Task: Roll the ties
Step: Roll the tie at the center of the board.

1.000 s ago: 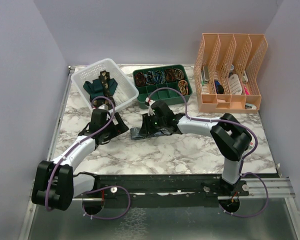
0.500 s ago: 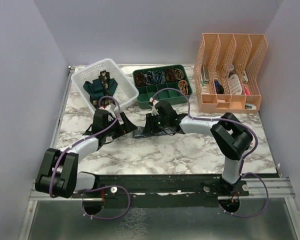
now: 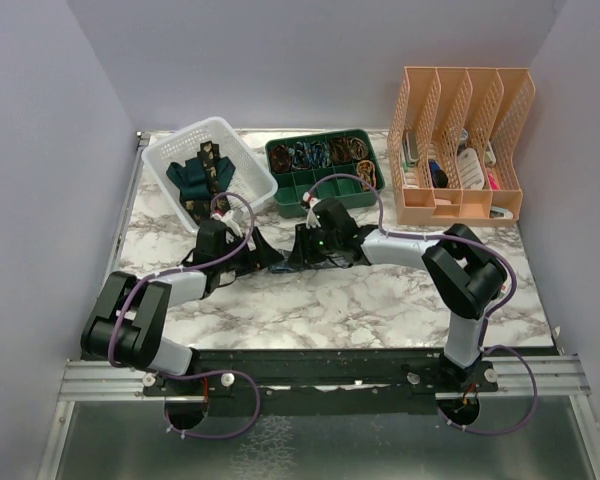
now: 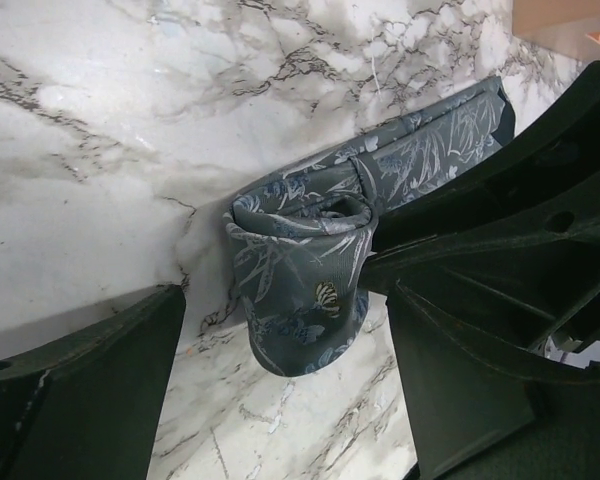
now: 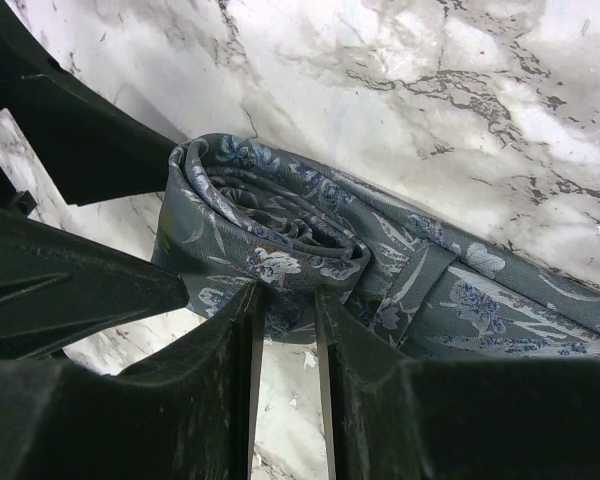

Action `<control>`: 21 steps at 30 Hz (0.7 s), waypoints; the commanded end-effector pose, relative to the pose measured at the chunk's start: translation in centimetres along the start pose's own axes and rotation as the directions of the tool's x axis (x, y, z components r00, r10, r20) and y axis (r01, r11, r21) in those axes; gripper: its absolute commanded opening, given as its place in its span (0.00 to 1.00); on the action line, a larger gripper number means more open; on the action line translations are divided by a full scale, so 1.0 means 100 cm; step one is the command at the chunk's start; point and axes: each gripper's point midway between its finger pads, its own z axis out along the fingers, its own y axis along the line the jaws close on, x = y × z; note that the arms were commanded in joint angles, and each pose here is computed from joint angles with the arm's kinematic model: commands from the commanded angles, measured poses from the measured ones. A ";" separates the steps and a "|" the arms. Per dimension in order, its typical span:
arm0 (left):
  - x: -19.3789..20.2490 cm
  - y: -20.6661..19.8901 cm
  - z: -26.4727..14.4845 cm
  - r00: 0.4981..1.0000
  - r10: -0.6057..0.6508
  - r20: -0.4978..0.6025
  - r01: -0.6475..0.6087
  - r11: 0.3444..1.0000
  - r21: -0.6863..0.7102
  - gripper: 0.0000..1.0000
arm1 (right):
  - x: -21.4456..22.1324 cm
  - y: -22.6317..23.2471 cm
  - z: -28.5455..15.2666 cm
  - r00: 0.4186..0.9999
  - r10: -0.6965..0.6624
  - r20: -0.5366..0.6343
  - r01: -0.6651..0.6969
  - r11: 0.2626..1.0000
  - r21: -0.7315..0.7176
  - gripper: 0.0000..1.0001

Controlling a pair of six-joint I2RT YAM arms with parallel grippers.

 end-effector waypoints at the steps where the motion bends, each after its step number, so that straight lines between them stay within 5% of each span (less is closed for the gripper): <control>1: -0.006 -0.012 0.006 0.999 0.050 0.013 -0.051 0.997 0.065 0.80 | 0.007 -0.009 0.003 1.000 0.003 -0.018 -0.003 1.000 0.004 0.32; 21: -0.002 -0.013 0.015 0.999 0.035 0.023 -0.037 0.991 0.129 0.54 | 0.010 -0.013 0.005 0.999 0.025 -0.031 -0.026 1.000 -0.008 0.32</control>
